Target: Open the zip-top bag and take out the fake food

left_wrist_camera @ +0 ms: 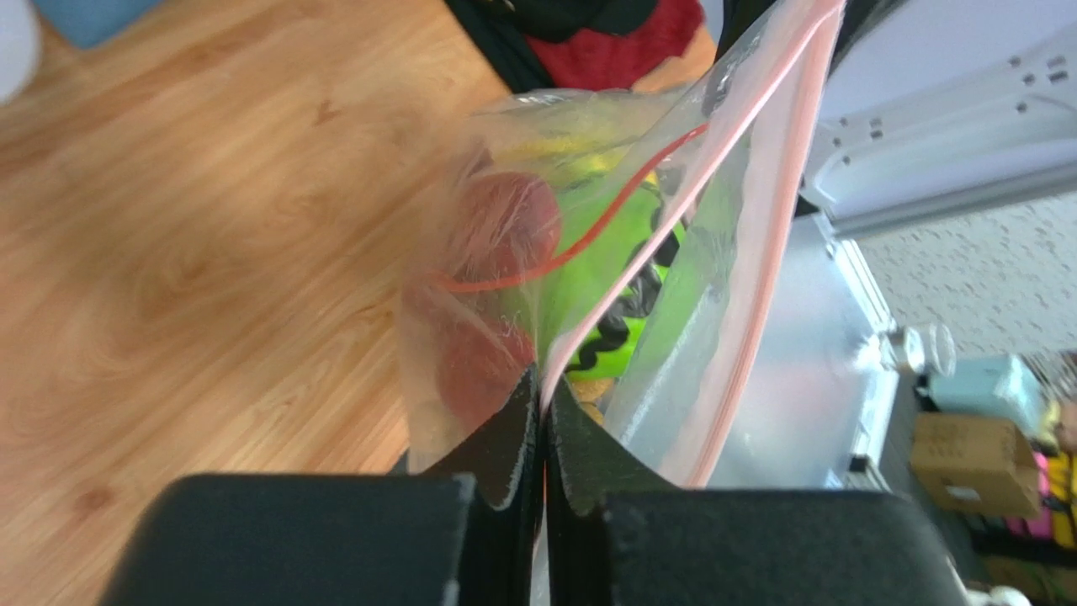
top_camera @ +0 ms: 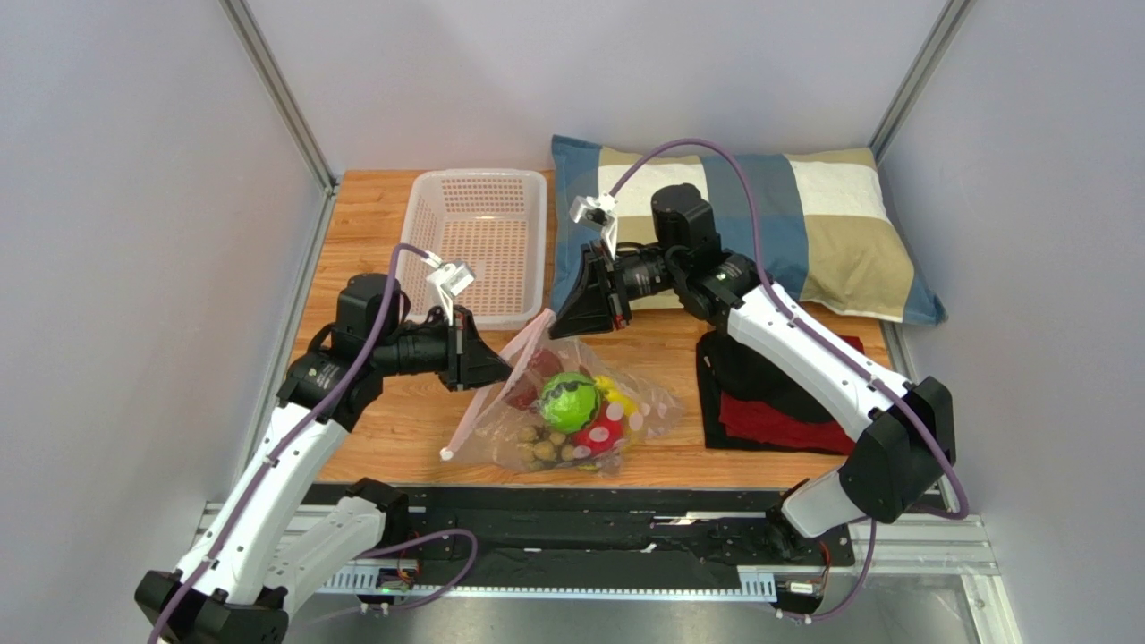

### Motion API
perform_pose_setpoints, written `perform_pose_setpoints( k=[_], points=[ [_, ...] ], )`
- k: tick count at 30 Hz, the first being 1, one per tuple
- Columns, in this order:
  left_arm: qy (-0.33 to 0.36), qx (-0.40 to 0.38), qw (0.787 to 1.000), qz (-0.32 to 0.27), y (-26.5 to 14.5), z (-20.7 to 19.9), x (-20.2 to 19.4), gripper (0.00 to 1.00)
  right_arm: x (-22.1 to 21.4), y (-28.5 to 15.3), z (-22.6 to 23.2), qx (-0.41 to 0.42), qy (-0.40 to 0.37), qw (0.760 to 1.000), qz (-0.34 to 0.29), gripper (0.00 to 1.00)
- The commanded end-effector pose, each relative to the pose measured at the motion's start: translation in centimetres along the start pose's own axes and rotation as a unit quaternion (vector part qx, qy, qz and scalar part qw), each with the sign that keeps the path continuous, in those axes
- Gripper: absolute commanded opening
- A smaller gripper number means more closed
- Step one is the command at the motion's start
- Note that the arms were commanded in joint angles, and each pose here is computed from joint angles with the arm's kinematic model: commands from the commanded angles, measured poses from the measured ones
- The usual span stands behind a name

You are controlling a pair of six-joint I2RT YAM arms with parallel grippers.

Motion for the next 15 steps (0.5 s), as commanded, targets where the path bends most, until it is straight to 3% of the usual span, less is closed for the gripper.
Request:
perform_pose_setpoints(
  k=[1,3,4,7,11,15],
  points=[
    [-0.046,0.085,0.995,-0.026,-2.8,-1.9,1.8,0.00,2.8,1.5,0.0,-0.061,0.004,0.998,-0.022,0.27],
    [-0.053,0.160,0.984,-0.056,-5.0,-2.5,3.1,0.00,4.2,2.3,-0.5,-0.121,0.017,0.991,-0.046,0.44],
    [-0.091,0.194,0.976,-0.037,-5.9,-2.7,2.1,0.00,4.0,2.2,-0.9,-0.160,0.045,0.985,-0.046,0.70],
    [-0.116,0.247,0.960,-0.060,-8.2,-3.8,2.7,0.00,5.2,2.0,-1.5,-0.233,0.083,0.967,-0.060,1.00],
    [-0.137,0.253,0.953,-0.096,-8.9,-4.4,3.0,0.00,5.8,1.3,-2.3,-0.329,0.140,0.931,-0.077,1.00],
    [-0.188,0.231,0.949,-0.104,-6.8,-3.1,2.1,0.00,5.3,1.3,-1.3,-0.363,0.164,0.916,-0.051,1.00]
  ],
)
Point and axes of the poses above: each gripper's point midway between its finger pads, its own y axis out along the fingers, its own z axis along the line the jaws close on, x = y × z, the point moved 6 cm from there along -y, back along the fingers, and after that the axes turned 5 degrees about y, right-handed, at the moved point
